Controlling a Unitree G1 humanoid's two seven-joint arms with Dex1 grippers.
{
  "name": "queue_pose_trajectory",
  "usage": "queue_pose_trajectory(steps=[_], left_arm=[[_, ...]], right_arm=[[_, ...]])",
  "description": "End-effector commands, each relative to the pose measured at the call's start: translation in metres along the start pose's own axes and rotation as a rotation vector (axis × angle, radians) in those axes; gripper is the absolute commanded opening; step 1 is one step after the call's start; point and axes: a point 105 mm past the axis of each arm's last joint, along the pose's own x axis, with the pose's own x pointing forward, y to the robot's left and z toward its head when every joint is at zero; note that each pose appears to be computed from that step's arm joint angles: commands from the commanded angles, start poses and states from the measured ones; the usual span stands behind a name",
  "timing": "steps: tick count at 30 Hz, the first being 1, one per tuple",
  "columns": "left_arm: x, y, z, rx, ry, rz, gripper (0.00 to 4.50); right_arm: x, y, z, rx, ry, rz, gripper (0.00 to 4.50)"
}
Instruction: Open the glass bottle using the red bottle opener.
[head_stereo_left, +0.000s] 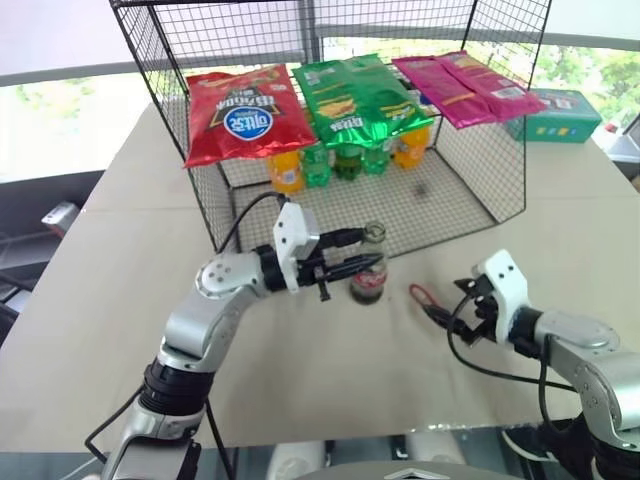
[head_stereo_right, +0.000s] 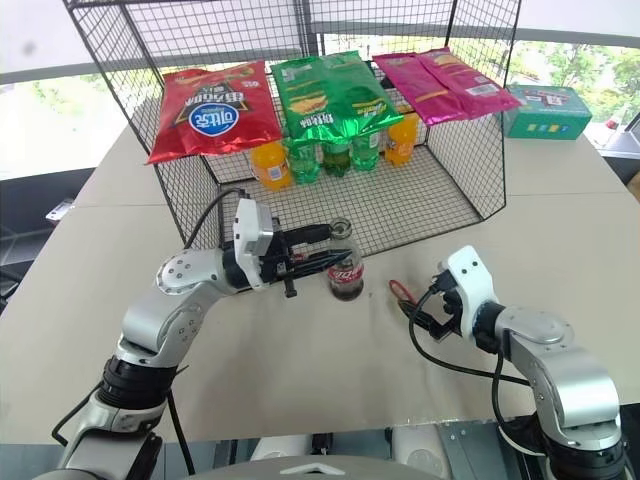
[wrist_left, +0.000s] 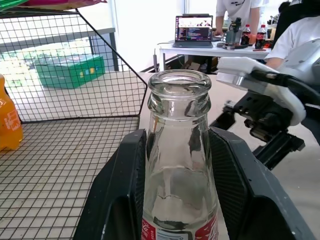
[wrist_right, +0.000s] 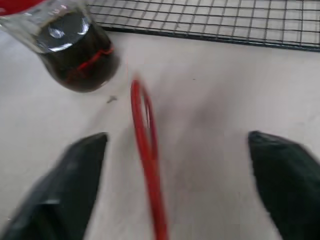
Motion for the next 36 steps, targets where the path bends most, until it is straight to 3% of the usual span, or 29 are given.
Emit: queue_pose_trajectory(steps=[1, 5, 10, 11, 13, 17, 29, 36], left_arm=[[-0.004, 0.002, -0.018, -0.039, 0.063, 0.030, 1.47], [-0.004, 0.003, -0.016, -0.036, 0.054, 0.038, 1.47], [-0.005, 0.003, -0.013, -0.034, 0.044, 0.036, 1.47], [-0.005, 0.003, -0.012, -0.034, 0.044, 0.037, 2.40], [-0.006, 0.004, -0.010, -0.039, 0.036, 0.044, 2.84], [-0.008, 0.003, -0.001, -0.043, 0.015, 0.052, 4.44], [-0.032, -0.022, 0.032, -0.129, -0.132, 0.086, 4.48], [-0.048, -0.024, 0.044, -0.175, -0.214, 0.250, 4.48]], right_arm=[[-0.004, -0.008, 0.023, -0.129, -0.102, -0.066, 4.40], [-0.003, 0.001, 0.045, -0.201, -0.229, -0.032, 4.40], [0.000, 0.008, 0.051, -0.240, -0.272, -0.008, 4.40], [0.001, 0.009, 0.053, -0.242, -0.280, -0.006, 4.50], [0.003, 0.009, 0.054, -0.244, -0.290, -0.004, 4.50], [0.005, 0.008, 0.056, -0.243, -0.307, -0.003, 4.50], [0.008, -0.002, 0.057, -0.257, -0.317, -0.019, 4.50], [0.008, -0.012, 0.057, -0.274, -0.316, -0.041, 4.50]])
